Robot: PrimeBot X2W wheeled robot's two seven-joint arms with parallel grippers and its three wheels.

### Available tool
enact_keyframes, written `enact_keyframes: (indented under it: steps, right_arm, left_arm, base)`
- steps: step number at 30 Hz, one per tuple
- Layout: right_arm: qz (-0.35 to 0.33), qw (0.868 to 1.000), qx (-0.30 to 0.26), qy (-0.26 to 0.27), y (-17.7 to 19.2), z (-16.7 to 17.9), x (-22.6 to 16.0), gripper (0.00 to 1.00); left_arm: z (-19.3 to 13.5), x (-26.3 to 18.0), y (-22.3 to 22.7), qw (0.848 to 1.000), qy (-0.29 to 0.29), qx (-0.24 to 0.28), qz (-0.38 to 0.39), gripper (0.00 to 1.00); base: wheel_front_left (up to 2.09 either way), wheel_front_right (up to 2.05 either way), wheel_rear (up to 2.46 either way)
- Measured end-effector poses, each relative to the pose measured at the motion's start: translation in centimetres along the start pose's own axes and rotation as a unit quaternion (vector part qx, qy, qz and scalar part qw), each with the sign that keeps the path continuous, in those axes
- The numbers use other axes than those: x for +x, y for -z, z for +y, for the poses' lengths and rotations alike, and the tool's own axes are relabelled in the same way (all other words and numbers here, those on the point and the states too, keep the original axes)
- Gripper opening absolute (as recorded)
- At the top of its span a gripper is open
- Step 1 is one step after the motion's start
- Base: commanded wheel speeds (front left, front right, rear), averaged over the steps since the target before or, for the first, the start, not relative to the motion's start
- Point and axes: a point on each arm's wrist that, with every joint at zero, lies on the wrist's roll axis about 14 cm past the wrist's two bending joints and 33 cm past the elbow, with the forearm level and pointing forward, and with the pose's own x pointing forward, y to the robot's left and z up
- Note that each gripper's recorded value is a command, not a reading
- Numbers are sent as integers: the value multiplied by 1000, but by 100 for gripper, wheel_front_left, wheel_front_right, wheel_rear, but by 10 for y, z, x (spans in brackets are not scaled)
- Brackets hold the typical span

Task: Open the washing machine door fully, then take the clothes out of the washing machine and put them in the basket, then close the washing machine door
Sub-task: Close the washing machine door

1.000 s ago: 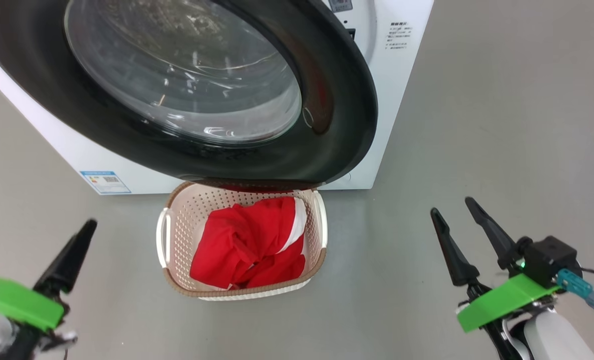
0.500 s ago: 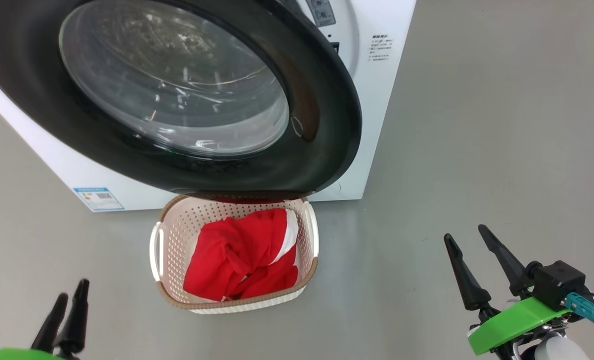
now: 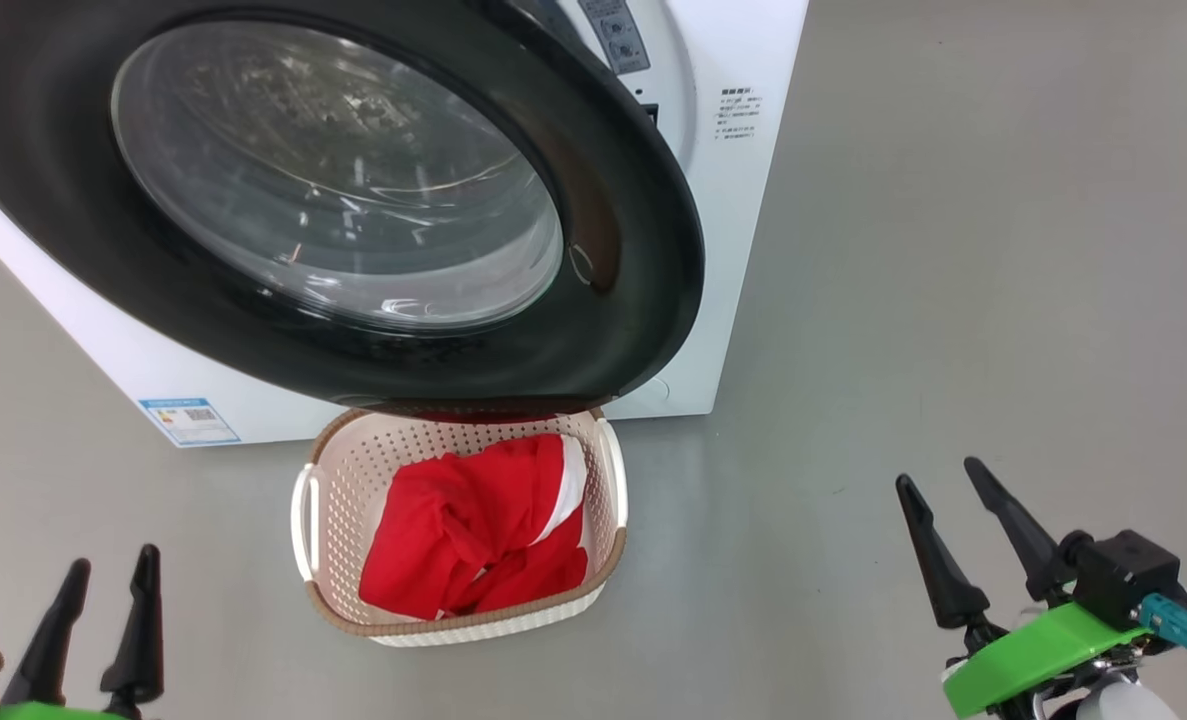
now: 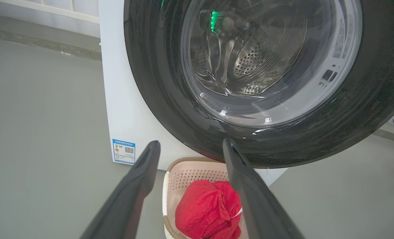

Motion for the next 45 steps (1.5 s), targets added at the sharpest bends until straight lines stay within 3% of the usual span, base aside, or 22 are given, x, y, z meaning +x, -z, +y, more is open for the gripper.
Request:
enact_keyframes:
  steps: [6, 10, 34, 35, 36, 37, 45]
  right_arm:
    - [0, 1000, 0, 5, 0, -2, -4, 100]
    - [-1, 1000, -1, 7, -1, -4, -5, 100]
    - [9, 1000, 3, 11, 7, -6, -6, 100]
    - [9, 1000, 3, 7, 7, -3, -4, 50]
    - [7, 1000, 3, 3, 6, -1, -1, 32]
    - [3, 1000, 3, -1, 3, 2, 2, 3]
    - [-36, 998, 3, -59, -21, 37, 40, 0]
  left_arm:
    - [-10, -4, -12, 997, -2, 68, -37, 100]
    - [-16, -9, -7, 996, -5, 85, -37, 100]
    - [-6, -17, 11, 995, -36, 91, -18, 100]
    - [-7, -17, 11, 995, -35, 92, -18, 100]
    - [-7, -17, 12, 995, -35, 94, -16, 100]
    - [-7, -17, 13, 995, -35, 93, -16, 100]
    - [-6, -15, 8, 995, -41, 91, -25, 100]
  base:
    - [0, 0, 0]
    - [0, 0, 0]
    - [0, 0, 0]
    - [0, 0, 0]
    - [0, 0, 0]
    - [0, 0, 0]
    - [0, 0, 0]
